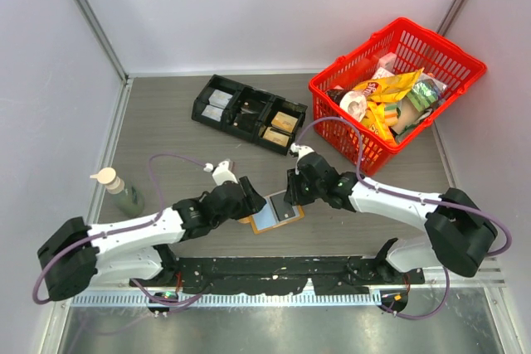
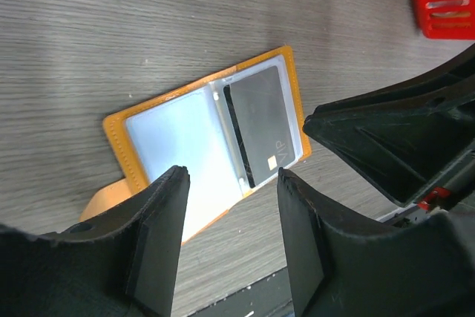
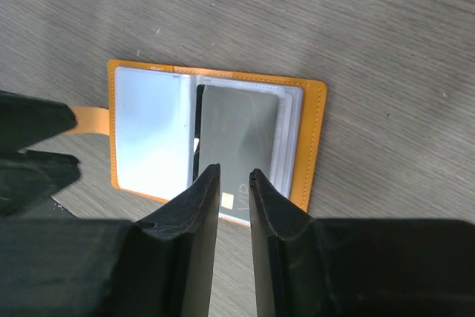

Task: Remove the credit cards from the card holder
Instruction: Remove the credit card from the card holder.

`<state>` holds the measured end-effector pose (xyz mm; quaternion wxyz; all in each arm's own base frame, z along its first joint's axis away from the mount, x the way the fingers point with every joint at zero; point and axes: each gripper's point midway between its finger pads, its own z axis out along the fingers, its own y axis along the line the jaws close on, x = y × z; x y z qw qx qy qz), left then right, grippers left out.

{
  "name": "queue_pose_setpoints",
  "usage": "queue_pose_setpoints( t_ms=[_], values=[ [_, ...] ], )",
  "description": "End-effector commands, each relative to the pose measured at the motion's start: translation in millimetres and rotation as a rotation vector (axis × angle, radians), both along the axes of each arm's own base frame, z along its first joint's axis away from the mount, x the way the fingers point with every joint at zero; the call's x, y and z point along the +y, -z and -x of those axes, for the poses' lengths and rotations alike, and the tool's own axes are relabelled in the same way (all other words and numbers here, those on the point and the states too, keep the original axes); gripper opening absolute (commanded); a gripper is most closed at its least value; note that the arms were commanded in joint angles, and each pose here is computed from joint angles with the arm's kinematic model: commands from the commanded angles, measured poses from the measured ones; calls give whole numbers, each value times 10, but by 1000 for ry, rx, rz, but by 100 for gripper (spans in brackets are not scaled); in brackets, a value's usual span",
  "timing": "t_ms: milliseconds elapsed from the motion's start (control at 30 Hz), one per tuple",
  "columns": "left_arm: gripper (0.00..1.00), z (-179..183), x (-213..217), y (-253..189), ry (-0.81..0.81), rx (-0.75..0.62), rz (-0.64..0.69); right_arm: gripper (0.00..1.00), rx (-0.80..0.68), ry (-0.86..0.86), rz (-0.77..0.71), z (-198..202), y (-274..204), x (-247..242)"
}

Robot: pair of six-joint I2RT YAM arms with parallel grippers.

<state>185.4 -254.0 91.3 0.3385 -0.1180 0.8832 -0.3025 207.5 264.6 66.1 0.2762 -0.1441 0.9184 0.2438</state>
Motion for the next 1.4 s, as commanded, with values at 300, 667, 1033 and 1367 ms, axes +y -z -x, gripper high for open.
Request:
queue_pose_setpoints(
  t_ms=[300, 667, 1033, 1367],
  values=[
    [52, -160, -522, 222, 56, 31, 175, 21, 27, -13, -42, -88, 191, 14],
    [50, -102, -522, 480, 58, 83, 228, 20, 88, -30, -39, 54, 413, -18],
    [48, -76, -570, 430, 79, 73, 291, 21, 108, -13, -23, 87, 494, -80],
    [38, -104, -631, 73, 85, 14, 410, 21, 116, -7, -13, 98, 534, -100]
  ],
)
